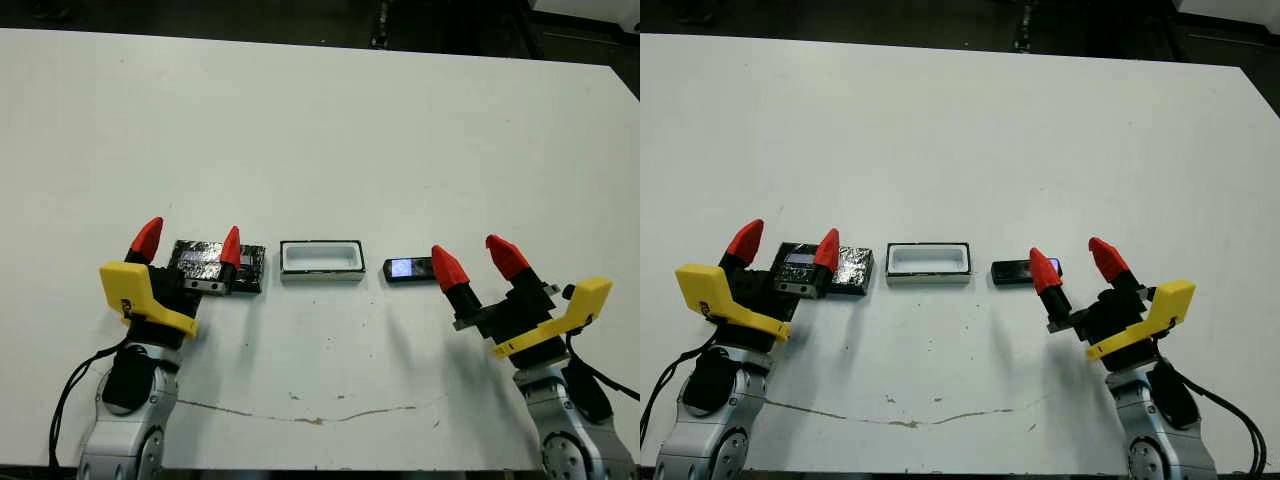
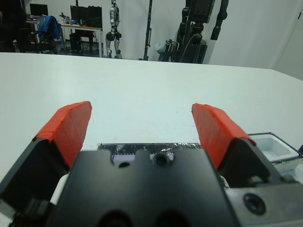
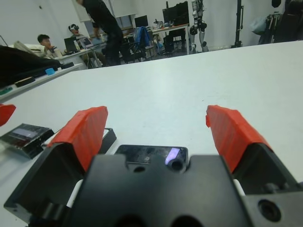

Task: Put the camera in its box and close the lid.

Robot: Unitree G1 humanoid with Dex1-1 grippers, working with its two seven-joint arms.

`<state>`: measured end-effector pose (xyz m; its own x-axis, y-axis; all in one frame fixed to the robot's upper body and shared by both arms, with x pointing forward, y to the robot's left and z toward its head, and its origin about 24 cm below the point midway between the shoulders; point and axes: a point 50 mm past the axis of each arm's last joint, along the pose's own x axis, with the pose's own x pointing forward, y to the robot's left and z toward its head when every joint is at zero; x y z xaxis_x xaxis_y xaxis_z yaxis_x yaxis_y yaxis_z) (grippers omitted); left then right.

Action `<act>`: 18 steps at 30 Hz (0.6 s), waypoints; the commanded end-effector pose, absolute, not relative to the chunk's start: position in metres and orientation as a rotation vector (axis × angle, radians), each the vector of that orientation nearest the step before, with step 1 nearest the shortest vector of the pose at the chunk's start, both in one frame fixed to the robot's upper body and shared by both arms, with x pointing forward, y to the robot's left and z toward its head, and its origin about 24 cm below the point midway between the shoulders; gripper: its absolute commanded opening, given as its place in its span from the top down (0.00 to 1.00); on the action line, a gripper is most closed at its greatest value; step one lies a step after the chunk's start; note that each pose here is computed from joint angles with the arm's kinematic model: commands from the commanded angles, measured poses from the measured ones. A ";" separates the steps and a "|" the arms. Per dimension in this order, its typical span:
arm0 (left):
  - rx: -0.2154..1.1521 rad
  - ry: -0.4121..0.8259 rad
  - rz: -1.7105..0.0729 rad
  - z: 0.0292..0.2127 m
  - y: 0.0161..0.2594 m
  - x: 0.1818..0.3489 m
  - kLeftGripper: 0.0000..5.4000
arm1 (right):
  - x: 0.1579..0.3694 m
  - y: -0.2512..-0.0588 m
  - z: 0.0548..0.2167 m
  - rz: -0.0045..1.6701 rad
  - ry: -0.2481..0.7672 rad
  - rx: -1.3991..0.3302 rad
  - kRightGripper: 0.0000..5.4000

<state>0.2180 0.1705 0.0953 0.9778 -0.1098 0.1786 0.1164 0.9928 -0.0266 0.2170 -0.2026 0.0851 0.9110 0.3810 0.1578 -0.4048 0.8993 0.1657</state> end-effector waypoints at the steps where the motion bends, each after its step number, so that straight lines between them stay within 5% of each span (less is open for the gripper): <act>1: -0.049 -0.147 -0.112 0.090 0.172 0.216 0.00 | 0.226 -0.222 0.106 0.430 -0.175 0.040 0.00; 11: -0.054 -0.153 -0.114 0.090 0.171 0.216 0.00 | 0.277 -0.249 0.185 0.773 -0.174 -0.331 0.00; 18: -0.033 -0.153 -0.107 0.091 0.172 0.217 0.00 | 0.308 -0.241 0.204 1.038 -0.018 -0.546 0.00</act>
